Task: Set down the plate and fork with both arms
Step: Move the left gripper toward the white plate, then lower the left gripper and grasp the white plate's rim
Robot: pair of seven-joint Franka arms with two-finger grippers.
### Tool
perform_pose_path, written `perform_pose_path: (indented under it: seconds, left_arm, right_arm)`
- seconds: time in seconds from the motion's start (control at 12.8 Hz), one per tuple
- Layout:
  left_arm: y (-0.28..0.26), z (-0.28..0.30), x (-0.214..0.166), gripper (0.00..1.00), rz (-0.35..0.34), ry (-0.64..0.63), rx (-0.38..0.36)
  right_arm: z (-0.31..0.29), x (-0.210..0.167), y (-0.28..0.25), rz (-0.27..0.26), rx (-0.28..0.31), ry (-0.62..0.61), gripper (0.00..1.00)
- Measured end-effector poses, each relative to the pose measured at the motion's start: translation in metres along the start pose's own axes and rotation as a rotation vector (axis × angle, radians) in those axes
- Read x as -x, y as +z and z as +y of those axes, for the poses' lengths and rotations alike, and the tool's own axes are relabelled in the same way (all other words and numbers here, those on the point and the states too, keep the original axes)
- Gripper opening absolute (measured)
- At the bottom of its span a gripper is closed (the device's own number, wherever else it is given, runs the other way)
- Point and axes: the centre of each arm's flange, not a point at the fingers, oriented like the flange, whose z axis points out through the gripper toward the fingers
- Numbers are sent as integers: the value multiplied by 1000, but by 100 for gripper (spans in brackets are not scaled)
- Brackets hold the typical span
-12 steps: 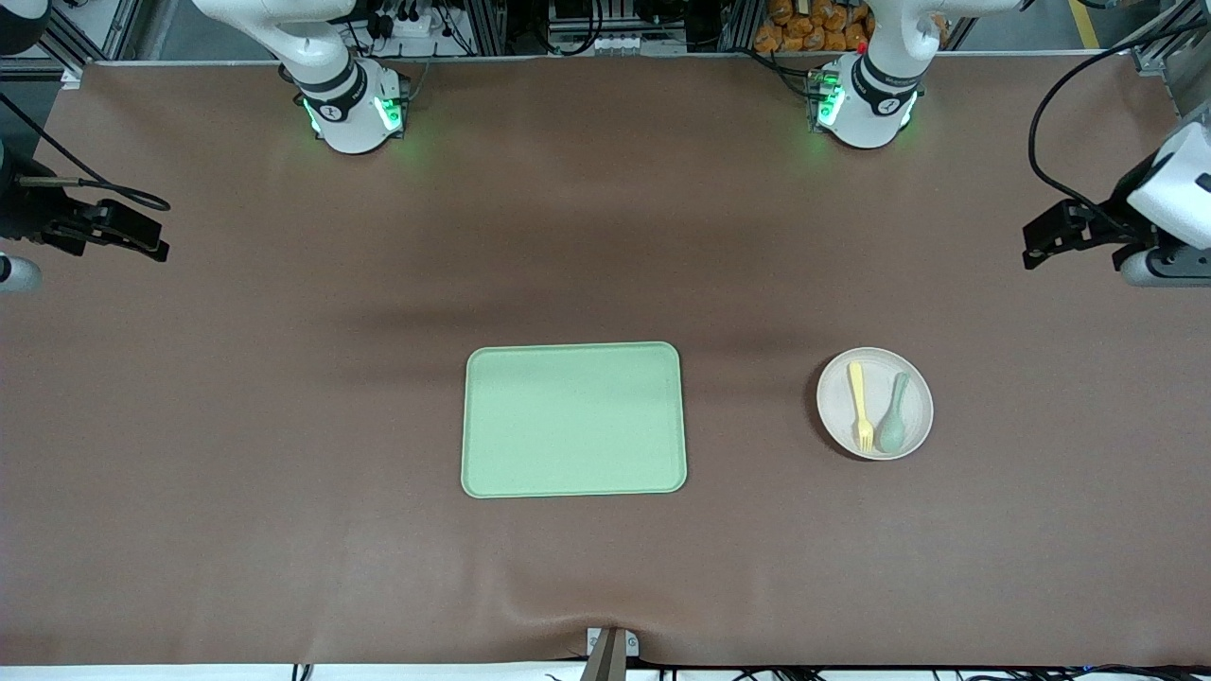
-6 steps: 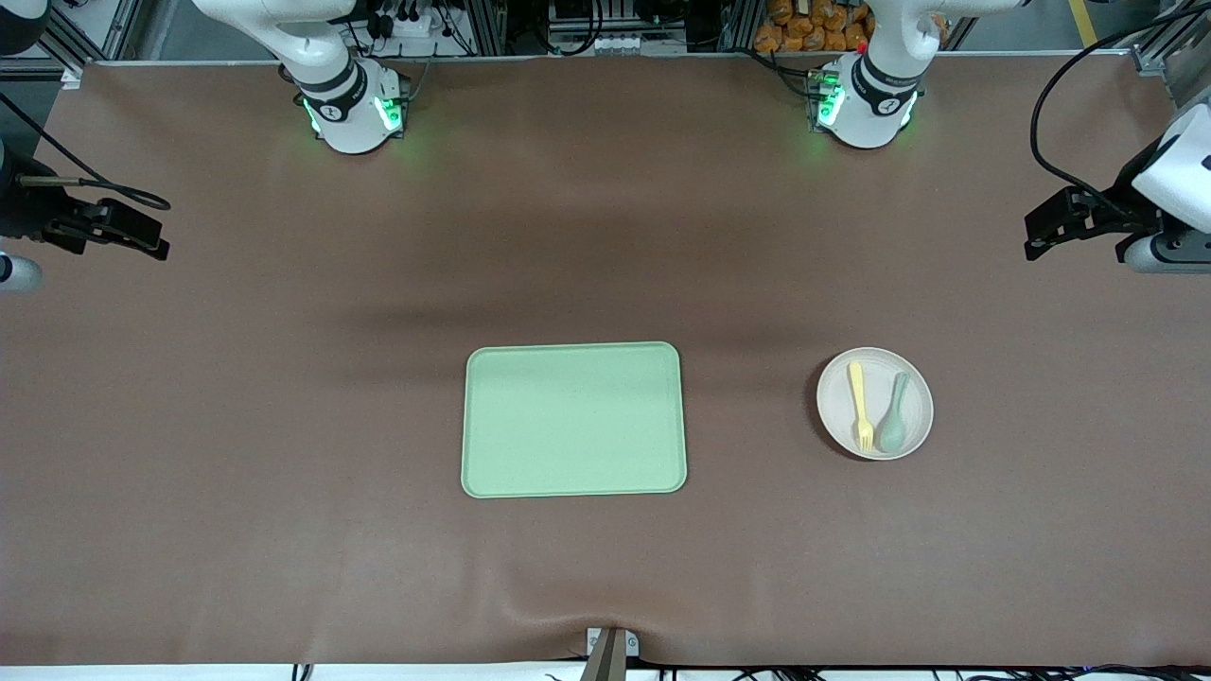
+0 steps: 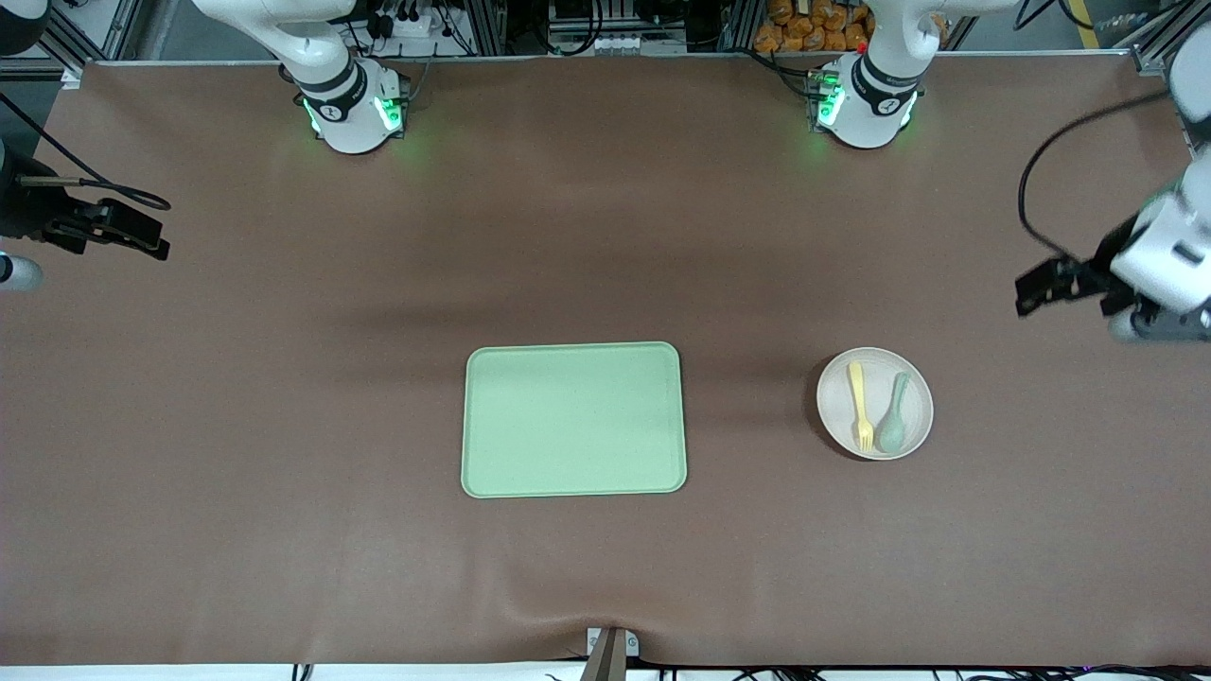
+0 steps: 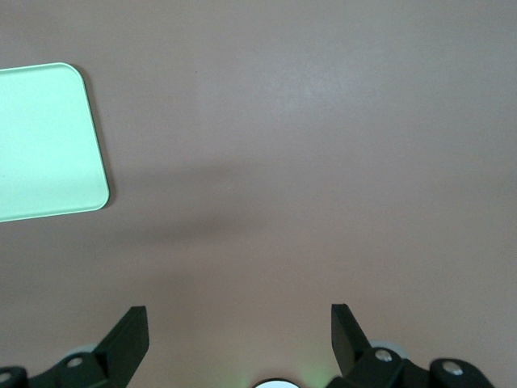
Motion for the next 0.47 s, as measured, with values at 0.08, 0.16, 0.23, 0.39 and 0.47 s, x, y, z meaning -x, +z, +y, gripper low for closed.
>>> perform_pose_path:
  seconds: [0.08, 0.16, 0.23, 0.39, 0.47]
  left_arm:
    - [33, -11, -8, 100, -1, -17, -3]
    - [64, -22, -15, 100, -11, -30, -6]
    - [94, -29, -20, 100, -22, -29, -8]
    - [154, -43, -30, 100, -42, -28, 9]
    - [182, -47, -33, 100, -49, -42, 44]
  right_arm:
    - [0, 0, 1, -2, 0, 1, 100]
    - [1, 0, 2, -5, 0, 2, 100]
    - [1, -1, 4, -11, 1, 3, 100]
    - [2, -3, 12, -29, 2, 5, 100]
    - [3, -4, 17, -41, 3, 8, 100]
